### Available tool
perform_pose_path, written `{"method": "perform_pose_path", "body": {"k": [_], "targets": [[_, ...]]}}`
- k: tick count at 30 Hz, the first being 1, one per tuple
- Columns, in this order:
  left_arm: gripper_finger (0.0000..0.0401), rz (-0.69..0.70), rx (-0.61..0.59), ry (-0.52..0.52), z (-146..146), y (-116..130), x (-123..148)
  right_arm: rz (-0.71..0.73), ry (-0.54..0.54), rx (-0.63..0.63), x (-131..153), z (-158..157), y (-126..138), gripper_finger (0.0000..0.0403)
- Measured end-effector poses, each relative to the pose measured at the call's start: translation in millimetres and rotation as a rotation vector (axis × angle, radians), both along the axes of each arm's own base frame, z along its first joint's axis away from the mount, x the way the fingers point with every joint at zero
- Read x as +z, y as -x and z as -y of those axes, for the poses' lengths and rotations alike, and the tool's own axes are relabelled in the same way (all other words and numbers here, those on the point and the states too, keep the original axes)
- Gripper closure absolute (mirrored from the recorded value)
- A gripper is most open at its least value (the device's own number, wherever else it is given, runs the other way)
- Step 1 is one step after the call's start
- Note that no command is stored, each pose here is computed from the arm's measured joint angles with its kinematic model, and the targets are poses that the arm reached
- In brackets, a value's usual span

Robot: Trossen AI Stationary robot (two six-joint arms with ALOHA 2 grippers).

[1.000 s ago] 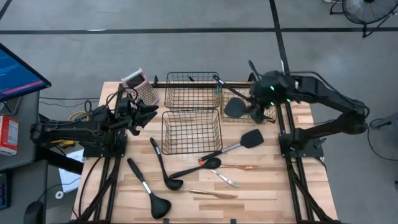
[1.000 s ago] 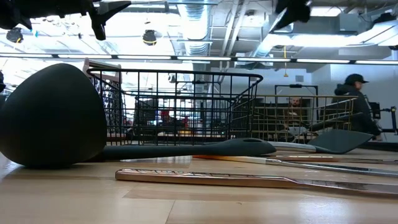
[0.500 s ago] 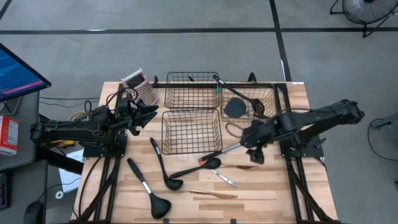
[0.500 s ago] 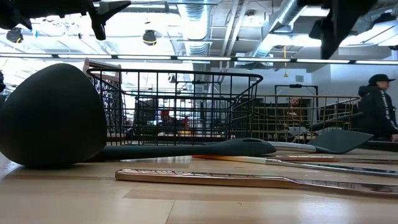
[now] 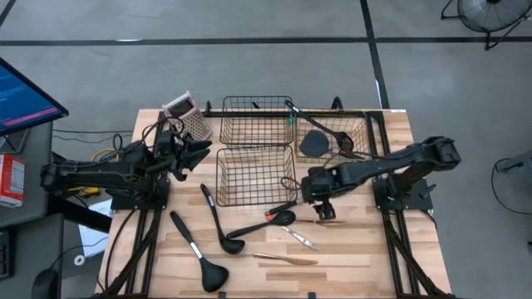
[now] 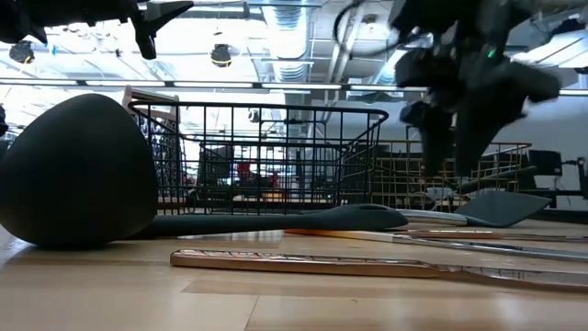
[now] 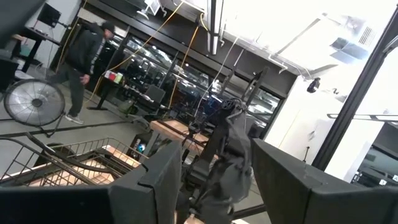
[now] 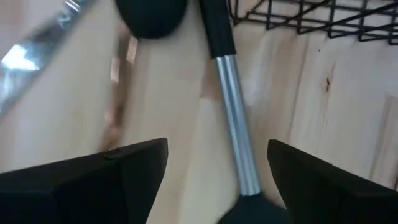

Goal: Pick & Place Kitchen Items
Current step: Put the spatula into the top right wire basket

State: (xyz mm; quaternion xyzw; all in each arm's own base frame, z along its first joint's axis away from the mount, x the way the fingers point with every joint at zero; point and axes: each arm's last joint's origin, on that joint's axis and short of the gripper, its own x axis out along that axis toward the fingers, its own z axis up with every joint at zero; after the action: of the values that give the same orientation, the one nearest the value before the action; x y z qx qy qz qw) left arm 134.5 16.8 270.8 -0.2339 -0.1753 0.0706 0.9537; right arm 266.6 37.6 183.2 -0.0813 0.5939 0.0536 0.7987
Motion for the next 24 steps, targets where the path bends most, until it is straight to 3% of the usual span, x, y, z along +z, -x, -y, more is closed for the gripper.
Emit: {"method": "perform_pose_path", "body": {"k": [8, 15, 19, 24], "targets": [[0.0226, -0.001, 0.0, 0.0, 0, 0, 0, -0.093, 0.033, 0.06, -36, 15, -16, 0.0127], [0.0226, -0.001, 0.0, 0.0, 0, 0, 0, -0.122, -0.029, 0.046, -50, 26, -21, 0.0141], [0.0226, -0.001, 0.0, 0.0, 0, 0, 0, -0.119, -0.031, 0.036, -50, 29, -22, 0.0184], [0.0226, -0.001, 0.0, 0.0, 0, 0, 0, -0.124, -0.026, 0.022, -50, 30, -21, 0.028]]}}
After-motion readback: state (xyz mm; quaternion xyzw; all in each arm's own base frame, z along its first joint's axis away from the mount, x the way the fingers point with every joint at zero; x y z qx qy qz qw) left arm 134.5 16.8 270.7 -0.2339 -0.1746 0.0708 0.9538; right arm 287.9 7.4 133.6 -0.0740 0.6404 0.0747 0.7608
